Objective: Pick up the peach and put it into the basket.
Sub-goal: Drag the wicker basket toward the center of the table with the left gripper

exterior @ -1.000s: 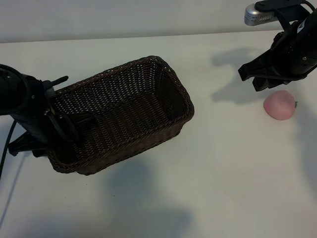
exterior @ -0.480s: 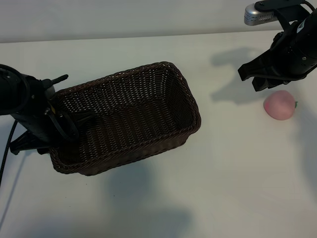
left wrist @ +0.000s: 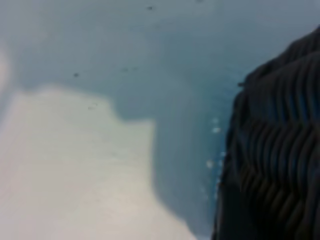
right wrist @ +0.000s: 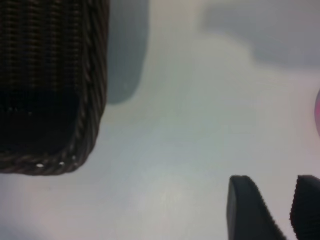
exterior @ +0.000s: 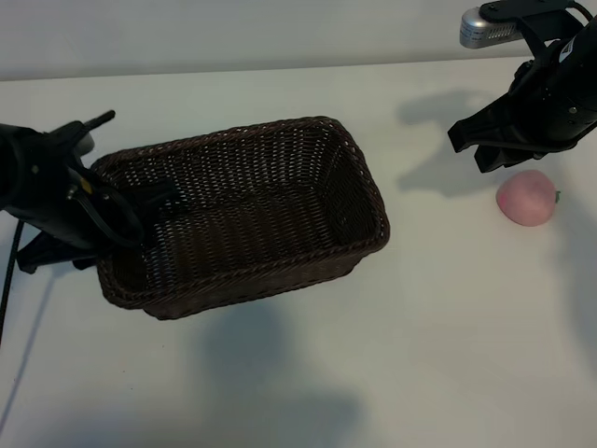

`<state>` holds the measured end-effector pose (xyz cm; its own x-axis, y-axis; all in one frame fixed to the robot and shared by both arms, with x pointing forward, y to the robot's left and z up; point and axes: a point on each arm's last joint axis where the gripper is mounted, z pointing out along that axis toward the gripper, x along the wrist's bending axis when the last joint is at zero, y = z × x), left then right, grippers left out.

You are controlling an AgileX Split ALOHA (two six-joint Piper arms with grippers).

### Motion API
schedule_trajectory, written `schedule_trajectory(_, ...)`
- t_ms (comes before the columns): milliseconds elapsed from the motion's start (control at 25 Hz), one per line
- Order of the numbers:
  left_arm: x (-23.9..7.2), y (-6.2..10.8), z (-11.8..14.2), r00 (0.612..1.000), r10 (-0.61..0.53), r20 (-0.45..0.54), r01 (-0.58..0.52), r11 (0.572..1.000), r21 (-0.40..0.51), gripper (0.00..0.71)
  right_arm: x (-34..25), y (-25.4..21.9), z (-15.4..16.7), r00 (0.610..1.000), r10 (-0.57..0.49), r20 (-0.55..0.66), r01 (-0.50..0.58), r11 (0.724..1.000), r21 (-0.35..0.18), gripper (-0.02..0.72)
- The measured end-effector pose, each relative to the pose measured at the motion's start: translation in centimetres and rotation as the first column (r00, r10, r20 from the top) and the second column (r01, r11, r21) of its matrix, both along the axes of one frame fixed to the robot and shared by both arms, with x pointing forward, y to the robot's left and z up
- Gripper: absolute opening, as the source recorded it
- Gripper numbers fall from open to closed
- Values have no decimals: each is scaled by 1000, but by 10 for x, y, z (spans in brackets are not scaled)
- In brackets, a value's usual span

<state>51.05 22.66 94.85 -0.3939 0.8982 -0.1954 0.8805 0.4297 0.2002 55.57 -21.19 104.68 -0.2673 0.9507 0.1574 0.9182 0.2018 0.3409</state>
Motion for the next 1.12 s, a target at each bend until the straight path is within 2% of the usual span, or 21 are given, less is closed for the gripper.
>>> schedule_trajectory(80,-1,-2,5,1000,-5,13,6,1000,-27,380,0,0,0,1000,0,-1,0,1000,1,268)
schedule_trajectory(120,-2,-3,6,1000,-13,16,13,999,-42,334,0,0,0,1000,0,-1,0,1000,1,268)
schedule_trajectory(400,-4,-11,13,998,-40,53,47,990,-131,336,0,0,0,1000,0,-5,0,1000,3,268)
schedule_trajectory(640,1,-7,17,994,-66,85,76,989,-127,336,-1,0,0,1000,0,-9,0,1000,3,268)
schedule_trajectory(800,11,-7,31,987,-98,129,115,985,-130,336,-1,0,0,1000,2,-17,-2,1000,2,267)
schedule_trajectory(1120,27,-6,52,975,-91,203,122,982,-147,336,-2,0,-1,1000,3,-22,-3,1000,1,267)
